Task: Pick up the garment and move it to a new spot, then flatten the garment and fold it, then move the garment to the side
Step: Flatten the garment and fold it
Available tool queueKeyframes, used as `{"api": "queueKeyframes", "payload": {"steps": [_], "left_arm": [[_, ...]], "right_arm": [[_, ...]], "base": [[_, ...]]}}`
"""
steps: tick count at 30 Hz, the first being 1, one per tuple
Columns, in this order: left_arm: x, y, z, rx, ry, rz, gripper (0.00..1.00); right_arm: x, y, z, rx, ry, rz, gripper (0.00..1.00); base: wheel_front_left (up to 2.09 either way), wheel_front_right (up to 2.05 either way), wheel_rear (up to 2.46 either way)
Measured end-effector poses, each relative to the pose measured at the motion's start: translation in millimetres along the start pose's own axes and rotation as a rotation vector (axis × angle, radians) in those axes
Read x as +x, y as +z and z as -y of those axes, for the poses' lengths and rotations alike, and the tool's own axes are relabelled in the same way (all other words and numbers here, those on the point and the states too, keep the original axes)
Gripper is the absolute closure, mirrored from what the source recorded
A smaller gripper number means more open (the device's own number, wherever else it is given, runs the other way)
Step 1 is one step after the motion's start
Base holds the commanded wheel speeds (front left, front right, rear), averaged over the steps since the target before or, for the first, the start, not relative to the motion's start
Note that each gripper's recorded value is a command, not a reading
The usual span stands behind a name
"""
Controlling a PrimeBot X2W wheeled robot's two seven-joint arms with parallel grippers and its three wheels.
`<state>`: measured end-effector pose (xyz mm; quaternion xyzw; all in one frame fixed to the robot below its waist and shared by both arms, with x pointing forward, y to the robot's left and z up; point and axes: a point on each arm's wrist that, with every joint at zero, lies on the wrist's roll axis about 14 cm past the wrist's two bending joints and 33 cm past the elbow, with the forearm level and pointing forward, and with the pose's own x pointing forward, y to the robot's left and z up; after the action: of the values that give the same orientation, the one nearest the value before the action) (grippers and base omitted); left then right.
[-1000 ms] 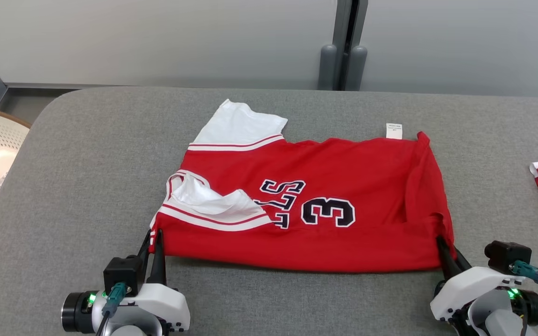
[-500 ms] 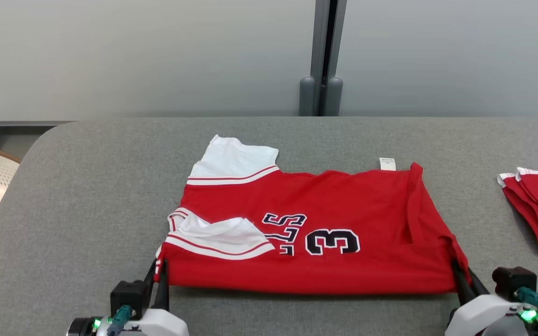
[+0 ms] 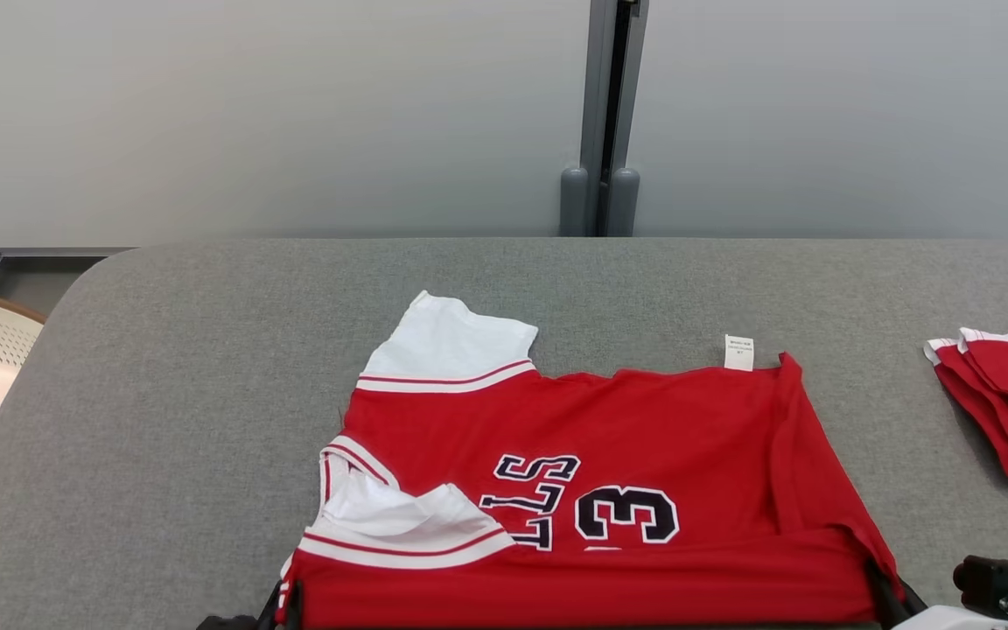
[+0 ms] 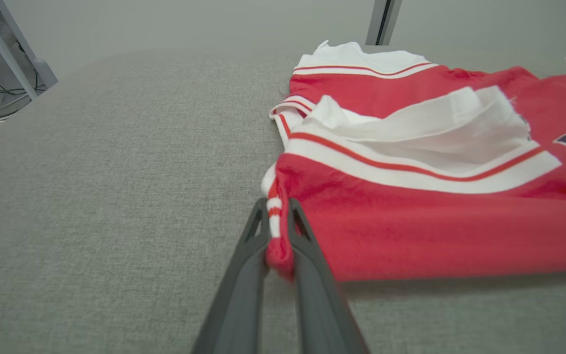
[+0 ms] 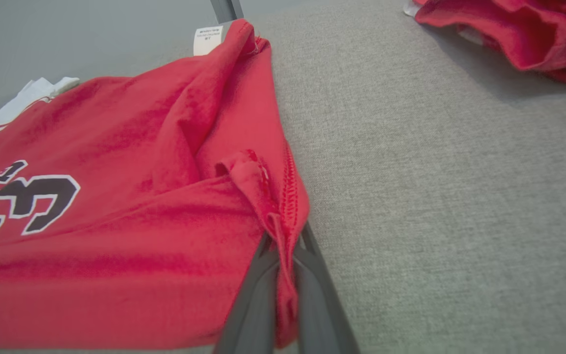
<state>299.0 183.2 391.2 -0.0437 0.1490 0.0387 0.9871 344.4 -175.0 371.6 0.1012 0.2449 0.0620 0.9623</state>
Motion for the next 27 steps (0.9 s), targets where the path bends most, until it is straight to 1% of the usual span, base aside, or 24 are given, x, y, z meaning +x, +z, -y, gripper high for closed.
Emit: {"api": "queueKeyframes", "payload": {"steps": [3, 4, 5, 6, 7, 8, 9, 12, 14, 16, 18, 20, 21, 24, 27], "left_arm": [[-3, -4, 4, -0.001, -0.016, -0.012, 1.0], [-3, -5, 6, -0.001, -0.026, -0.014, 1.0], [-3, -6, 8, -0.001, -0.032, -0.017, 1.0], [-4, -7, 10, -0.002, -0.039, -0.022, 1.0], [-4, -8, 12, -0.002, -0.049, -0.03, 0.58], [-4, -9, 14, -0.002, -0.053, -0.034, 0.23], [-3, -9, 14, -0.001, -0.055, -0.035, 0.0], [0, -7, 16, -0.005, -0.052, -0.032, 0.0], [5, 3, 13, -0.009, -0.036, -0.001, 0.0], [16, 32, 9, -0.034, -0.015, 0.083, 0.0], [25, 77, 8, -0.063, -0.011, 0.216, 0.0], [27, 115, 8, -0.092, -0.009, 0.333, 0.0], [27, 125, 6, -0.102, -0.003, 0.364, 0.0], [29, 141, 3, -0.118, 0.004, 0.411, 0.0], [41, 140, 16, -0.126, -0.03, 0.393, 0.0]], "right_arm": [[-3, -3, 3, 0.003, -0.002, -0.013, 1.0], [-3, -2, 3, 0.01, -0.002, -0.014, 0.63], [-2, 0, 2, 0.017, 0.0, -0.006, 0.16], [-2, 3, 1, 0.027, 0.002, 0.004, 0.16], [-2, 5, 1, 0.031, 0.005, 0.008, 0.0], [-2, 7, 0, 0.026, 0.007, 0.015, 0.0], [-2, 11, 2, 0.021, 0.005, 0.025, 0.0], [-2, 27, 5, 0.005, 0.005, 0.084, 0.0], [-1, 41, 4, -0.014, 0.012, 0.14, 0.0], [0, 62, 0, -0.043, 0.029, 0.222, 0.0], [-2, 81, -3, -0.096, 0.045, 0.293, 0.0], [-2, 92, -6, -0.119, 0.055, 0.339, 0.0], [-3, 95, -7, -0.126, 0.059, 0.353, 0.0], [-3, 101, -11, -0.145, 0.068, 0.384, 0.0], [1, 104, -13, -0.154, 0.074, 0.389, 0.0]], "base": [[0.0, 0.0, 0.0], [0.0, 0.0, 0.0], [0.0, 0.0, 0.0], [0.0, 0.0, 0.0], [0.0, 0.0, 0.0], [0.0, 0.0, 0.0], [0.0, 0.0, 0.0], [0.0, 0.0, 0.0], [0.0, 0.0, 0.0], [0.0, 0.0, 0.0], [0.0, 0.0, 0.0], [0.0, 0.0, 0.0], [0.0, 0.0, 0.0], [0.0, 0.0, 0.0], [0.0, 0.0, 0.0]]}}
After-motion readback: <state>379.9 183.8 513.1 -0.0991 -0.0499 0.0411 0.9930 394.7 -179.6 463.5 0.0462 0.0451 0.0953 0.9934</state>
